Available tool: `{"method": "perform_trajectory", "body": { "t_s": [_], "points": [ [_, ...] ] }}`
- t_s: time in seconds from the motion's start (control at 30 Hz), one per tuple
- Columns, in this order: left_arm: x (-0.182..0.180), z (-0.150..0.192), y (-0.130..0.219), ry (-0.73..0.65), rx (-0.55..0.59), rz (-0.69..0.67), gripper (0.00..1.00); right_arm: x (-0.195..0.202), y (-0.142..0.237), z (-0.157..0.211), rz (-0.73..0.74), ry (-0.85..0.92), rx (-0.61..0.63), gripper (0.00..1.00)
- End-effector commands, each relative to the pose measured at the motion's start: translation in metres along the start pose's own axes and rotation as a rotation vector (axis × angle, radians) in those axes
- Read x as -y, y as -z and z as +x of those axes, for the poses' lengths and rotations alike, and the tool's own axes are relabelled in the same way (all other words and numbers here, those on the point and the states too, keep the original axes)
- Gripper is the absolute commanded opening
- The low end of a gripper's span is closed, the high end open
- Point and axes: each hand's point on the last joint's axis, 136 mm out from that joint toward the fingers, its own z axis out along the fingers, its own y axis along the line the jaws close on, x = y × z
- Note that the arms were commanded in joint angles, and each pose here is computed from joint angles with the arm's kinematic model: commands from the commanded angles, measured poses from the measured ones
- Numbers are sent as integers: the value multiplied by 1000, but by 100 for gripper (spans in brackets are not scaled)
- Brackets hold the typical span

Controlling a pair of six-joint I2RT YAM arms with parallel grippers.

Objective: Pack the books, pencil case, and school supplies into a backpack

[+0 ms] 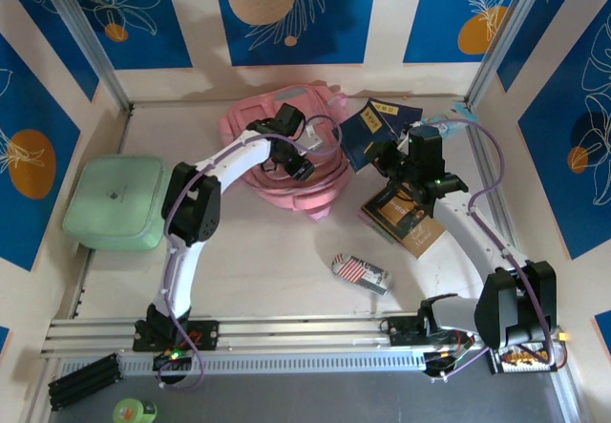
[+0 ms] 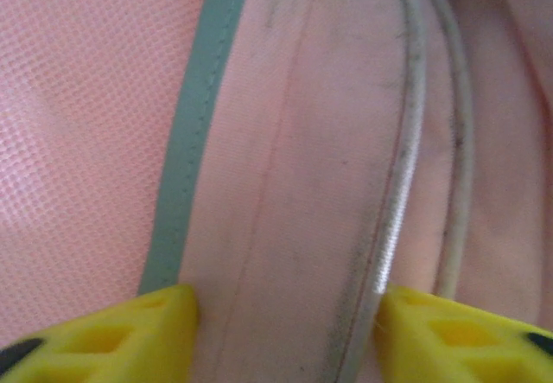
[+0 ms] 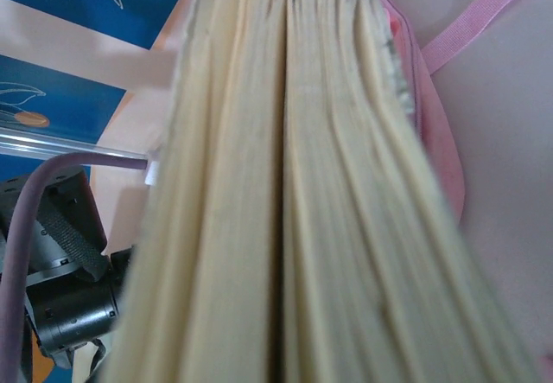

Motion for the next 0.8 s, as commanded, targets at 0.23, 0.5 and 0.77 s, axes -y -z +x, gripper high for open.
{"method": "perform_trajectory", "body": {
  "t_s": [0.23, 0.5, 0.77],
  "points": [
    [-26, -28, 42, -4, 73, -154, 3, 8, 17, -14, 41, 7, 78, 3],
    [-56, -68, 128, 146, 308, -320, 0, 35, 26, -7, 154, -35, 82, 3],
    [-69, -92, 175, 250, 489, -350, 0, 18, 15, 21, 56, -53, -42, 3]
  ]
}}
